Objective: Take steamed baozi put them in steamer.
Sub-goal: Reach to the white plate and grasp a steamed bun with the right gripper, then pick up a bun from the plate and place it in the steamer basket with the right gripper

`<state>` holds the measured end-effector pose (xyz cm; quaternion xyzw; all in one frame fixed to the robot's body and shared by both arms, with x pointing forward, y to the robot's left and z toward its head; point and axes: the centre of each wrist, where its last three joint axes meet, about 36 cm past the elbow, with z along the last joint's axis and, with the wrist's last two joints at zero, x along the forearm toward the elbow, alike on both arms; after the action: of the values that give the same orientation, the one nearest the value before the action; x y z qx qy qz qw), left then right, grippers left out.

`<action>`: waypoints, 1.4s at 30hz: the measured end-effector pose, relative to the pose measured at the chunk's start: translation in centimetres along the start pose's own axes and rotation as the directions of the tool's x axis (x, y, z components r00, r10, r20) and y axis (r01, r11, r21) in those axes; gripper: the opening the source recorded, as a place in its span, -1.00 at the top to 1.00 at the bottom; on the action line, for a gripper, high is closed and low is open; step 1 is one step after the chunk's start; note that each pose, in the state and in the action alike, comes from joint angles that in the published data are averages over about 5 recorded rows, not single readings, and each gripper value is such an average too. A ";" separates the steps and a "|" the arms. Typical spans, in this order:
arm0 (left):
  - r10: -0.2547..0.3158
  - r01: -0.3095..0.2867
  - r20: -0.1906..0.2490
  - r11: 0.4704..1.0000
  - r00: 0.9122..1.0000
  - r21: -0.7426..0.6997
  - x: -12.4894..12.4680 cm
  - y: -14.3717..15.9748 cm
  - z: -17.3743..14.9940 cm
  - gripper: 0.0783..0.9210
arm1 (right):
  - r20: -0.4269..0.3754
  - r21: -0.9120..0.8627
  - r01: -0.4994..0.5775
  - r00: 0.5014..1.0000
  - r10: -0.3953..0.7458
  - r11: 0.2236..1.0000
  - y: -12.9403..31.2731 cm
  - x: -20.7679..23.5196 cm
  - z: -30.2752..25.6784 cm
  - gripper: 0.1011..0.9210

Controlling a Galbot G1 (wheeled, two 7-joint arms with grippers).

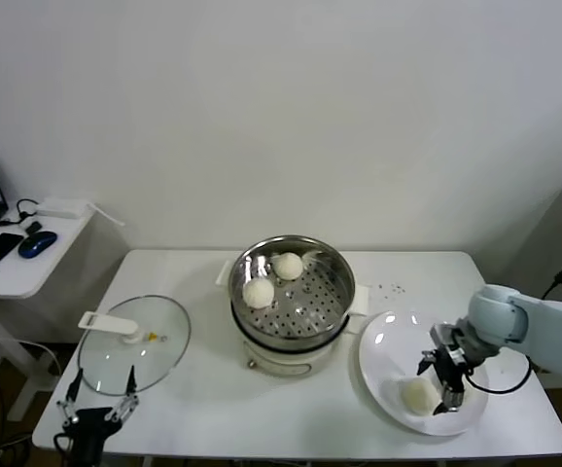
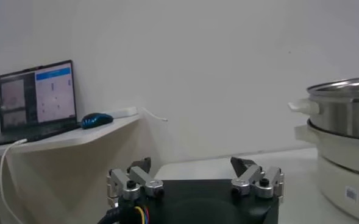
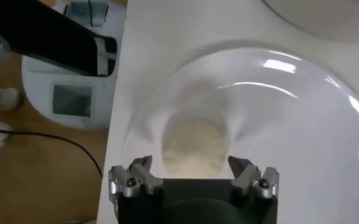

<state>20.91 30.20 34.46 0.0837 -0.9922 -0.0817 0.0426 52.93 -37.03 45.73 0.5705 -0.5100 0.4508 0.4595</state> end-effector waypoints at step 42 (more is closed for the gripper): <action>-0.008 0.008 -0.002 1.000 1.000 0.015 -0.5 -0.1 0.2 -0.77 | 0.007 0.035 0.000 1.000 -0.001 0.999 -1.0 1.1 -1.0 -0.37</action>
<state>21.41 30.17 34.22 0.0880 -0.9924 -0.0746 0.0425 53.98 -36.14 46.92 0.5803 -0.5035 0.4575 0.4477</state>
